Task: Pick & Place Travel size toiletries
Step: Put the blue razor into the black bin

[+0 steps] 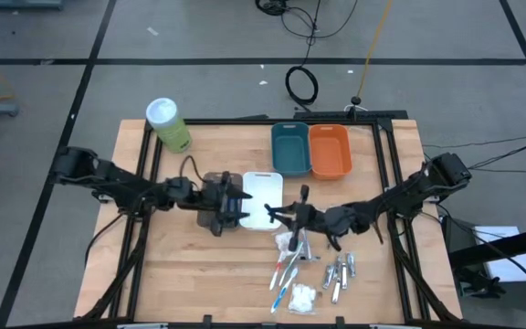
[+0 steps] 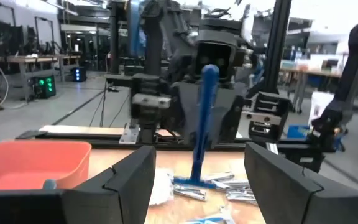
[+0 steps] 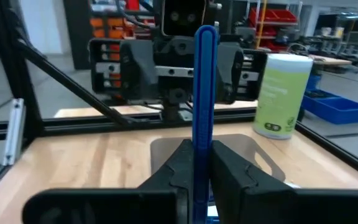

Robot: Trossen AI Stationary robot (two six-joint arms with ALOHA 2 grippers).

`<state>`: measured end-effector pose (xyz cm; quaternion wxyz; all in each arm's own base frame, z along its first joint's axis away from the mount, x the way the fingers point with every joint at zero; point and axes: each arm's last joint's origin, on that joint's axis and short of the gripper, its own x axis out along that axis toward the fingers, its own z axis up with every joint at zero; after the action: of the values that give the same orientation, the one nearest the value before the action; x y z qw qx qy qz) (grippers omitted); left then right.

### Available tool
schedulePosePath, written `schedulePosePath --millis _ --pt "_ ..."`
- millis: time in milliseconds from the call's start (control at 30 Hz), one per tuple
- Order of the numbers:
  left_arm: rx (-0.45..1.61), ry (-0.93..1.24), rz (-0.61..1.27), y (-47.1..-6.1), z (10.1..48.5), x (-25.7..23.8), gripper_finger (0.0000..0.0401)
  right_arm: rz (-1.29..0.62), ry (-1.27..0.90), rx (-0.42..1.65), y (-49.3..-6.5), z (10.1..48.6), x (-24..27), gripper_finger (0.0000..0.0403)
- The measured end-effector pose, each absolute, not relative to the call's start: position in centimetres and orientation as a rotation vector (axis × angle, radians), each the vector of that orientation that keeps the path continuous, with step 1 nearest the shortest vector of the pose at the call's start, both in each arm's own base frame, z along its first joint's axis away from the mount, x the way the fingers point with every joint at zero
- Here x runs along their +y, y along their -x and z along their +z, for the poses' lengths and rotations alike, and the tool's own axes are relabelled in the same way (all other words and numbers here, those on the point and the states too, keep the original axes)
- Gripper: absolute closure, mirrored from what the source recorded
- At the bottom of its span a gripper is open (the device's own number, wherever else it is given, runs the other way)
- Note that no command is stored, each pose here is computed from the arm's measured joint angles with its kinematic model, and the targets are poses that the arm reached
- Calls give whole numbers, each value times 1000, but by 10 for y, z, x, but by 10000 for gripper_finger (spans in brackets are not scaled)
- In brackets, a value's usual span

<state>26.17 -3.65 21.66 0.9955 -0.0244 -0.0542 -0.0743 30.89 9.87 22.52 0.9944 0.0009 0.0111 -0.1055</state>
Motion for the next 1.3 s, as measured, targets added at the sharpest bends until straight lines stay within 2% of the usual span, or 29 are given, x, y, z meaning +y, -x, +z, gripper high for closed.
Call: schedulePosePath --millis 433,833,967,1233,1300 --pt "-94 -69 -175 -325 232 -50 158 -158 -15 -3 -304 216 91 379" --pt "-51 -92 -182 -338 227 -53 165 -155 -9 10 -304 215 91 379" --pt "-56 -96 -175 -338 228 -52 213 -153 -9 11 -304 215 91 379" --pt "-60 -67 -159 -338 229 -46 375 -133 -10 15 -304 214 92 378" --pt "-55 -54 -158 -339 229 -45 387 -138 -10 17 -304 214 92 378"
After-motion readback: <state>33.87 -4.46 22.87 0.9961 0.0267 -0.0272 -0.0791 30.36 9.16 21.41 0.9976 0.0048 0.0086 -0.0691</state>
